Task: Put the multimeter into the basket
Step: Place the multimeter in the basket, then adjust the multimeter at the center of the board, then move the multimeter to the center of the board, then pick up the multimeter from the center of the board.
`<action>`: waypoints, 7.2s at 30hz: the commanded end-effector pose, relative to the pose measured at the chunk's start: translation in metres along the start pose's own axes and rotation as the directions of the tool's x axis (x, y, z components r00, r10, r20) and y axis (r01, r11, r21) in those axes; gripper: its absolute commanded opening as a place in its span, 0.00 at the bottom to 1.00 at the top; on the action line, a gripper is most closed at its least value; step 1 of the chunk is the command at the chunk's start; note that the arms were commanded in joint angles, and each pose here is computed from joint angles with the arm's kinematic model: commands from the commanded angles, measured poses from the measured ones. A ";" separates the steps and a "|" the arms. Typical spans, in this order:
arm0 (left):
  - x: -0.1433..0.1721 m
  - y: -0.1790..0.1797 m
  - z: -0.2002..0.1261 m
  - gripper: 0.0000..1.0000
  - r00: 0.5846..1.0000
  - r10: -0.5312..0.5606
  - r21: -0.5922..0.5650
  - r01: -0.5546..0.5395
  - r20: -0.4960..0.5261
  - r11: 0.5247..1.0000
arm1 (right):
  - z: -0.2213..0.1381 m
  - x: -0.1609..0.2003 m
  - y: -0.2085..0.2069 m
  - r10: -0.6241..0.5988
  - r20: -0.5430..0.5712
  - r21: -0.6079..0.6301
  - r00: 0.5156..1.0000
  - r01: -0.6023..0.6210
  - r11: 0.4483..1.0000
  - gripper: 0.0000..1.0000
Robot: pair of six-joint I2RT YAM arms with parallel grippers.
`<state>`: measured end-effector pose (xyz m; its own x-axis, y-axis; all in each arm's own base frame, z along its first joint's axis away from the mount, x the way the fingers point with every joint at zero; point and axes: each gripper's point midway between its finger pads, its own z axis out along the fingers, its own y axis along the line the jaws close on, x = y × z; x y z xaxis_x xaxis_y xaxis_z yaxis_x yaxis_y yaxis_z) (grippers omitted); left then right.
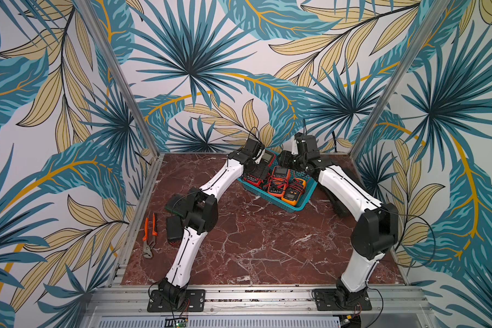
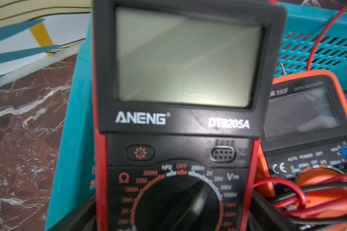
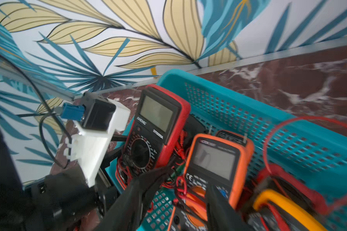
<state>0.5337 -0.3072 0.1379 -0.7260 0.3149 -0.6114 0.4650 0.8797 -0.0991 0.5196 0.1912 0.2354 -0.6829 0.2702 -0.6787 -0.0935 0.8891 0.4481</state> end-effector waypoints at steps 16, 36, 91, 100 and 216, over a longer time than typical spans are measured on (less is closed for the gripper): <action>-0.033 -0.012 -0.029 1.00 0.993 0.037 0.044 -0.042 0.116 0.998 | 0.106 0.026 0.020 0.139 -0.232 -0.252 0.963 -0.197 0.947 0.35; -0.060 -0.014 -0.069 1.00 0.960 -0.037 0.057 0.022 0.276 0.998 | 0.141 0.094 -0.049 0.149 -0.374 0.019 0.915 -0.153 0.988 0.34; 0.309 0.259 -0.199 1.00 0.434 -0.812 -0.326 0.890 0.390 0.319 | -0.069 0.043 0.075 -0.321 -0.120 -0.085 0.939 0.312 0.946 0.85; 0.282 0.233 -0.168 1.00 0.473 -0.818 -0.192 0.881 0.328 0.432 | -0.076 0.051 0.079 -0.347 -0.116 -0.048 0.931 0.343 0.938 0.84; 0.291 0.208 -0.259 1.00 0.218 -0.726 0.031 0.949 0.652 0.313 | 0.091 0.338 0.191 -0.878 -0.315 -0.255 0.360 0.859 0.443 0.92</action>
<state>0.2993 0.0491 0.1520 -0.1581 -0.8249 -0.5427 -0.4644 0.5471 -0.6964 0.3385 0.4905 0.0520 -0.3806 -0.7743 -0.5055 -0.8110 0.5422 -0.2198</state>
